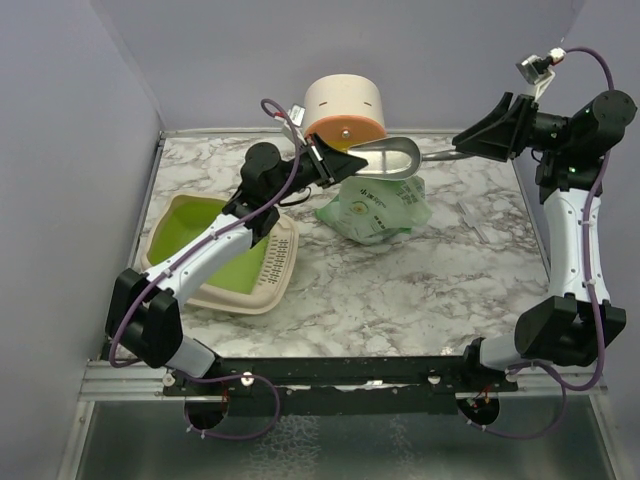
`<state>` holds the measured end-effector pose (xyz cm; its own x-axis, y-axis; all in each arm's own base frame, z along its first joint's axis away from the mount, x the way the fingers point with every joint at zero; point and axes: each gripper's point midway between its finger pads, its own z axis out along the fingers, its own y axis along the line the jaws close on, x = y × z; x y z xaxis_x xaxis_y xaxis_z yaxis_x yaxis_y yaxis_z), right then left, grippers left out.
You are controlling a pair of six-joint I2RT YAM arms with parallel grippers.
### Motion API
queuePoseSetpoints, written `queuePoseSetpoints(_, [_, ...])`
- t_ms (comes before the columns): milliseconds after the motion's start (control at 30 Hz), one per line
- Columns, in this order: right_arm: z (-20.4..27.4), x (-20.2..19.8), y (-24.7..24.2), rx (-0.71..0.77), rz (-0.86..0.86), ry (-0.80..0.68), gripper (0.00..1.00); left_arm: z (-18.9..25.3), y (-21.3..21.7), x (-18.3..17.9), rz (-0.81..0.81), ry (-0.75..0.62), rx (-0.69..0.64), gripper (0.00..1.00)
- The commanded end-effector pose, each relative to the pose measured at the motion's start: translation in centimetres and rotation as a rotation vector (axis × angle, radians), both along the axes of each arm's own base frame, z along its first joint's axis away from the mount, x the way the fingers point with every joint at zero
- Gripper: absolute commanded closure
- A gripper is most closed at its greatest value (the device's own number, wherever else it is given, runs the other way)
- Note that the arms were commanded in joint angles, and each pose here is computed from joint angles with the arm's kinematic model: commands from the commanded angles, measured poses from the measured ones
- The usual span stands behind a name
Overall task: Fill the litter box with clean litter
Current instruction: Adjust the spatula.
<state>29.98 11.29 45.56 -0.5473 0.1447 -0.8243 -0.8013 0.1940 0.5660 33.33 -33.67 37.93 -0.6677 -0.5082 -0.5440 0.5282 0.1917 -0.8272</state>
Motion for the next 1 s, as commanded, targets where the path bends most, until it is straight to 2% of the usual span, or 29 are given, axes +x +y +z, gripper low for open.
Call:
queuePoseSetpoints(0, [-1.6, -2.0, -0.1, -0.047, 0.130, 0.017, 0.42, 1.7, -0.7, -0.2, -0.013, -0.062, -0.005, 1.00])
queuePoseSetpoints(133, [-2.3, -1.9, -0.1, -0.030, 0.131, 0.037, 0.46, 2.1, -1.1, 0.0, -0.016, -0.075, 0.000, 1.00])
queuePoseSetpoints(300, [-3.1, -0.8, -0.1, -0.003, 0.098, 0.030, 0.36, 2.9, -1.5, -0.2, -0.034, -0.093, -0.005, 1.00])
queuePoseSetpoints(433, [-3.5, 2.6, -0.7, -0.065, -0.081, 0.002, 0.32, 3.1, -1.7, -0.6, -0.039, -0.100, 0.001, 1.00])
queuePoseSetpoints(967, [-6.5, 1.5, -0.6, -0.104, -0.100, 0.054, 0.41, 2.4, -2.6, 0.2, -0.041, -0.094, 0.018, 1.00])
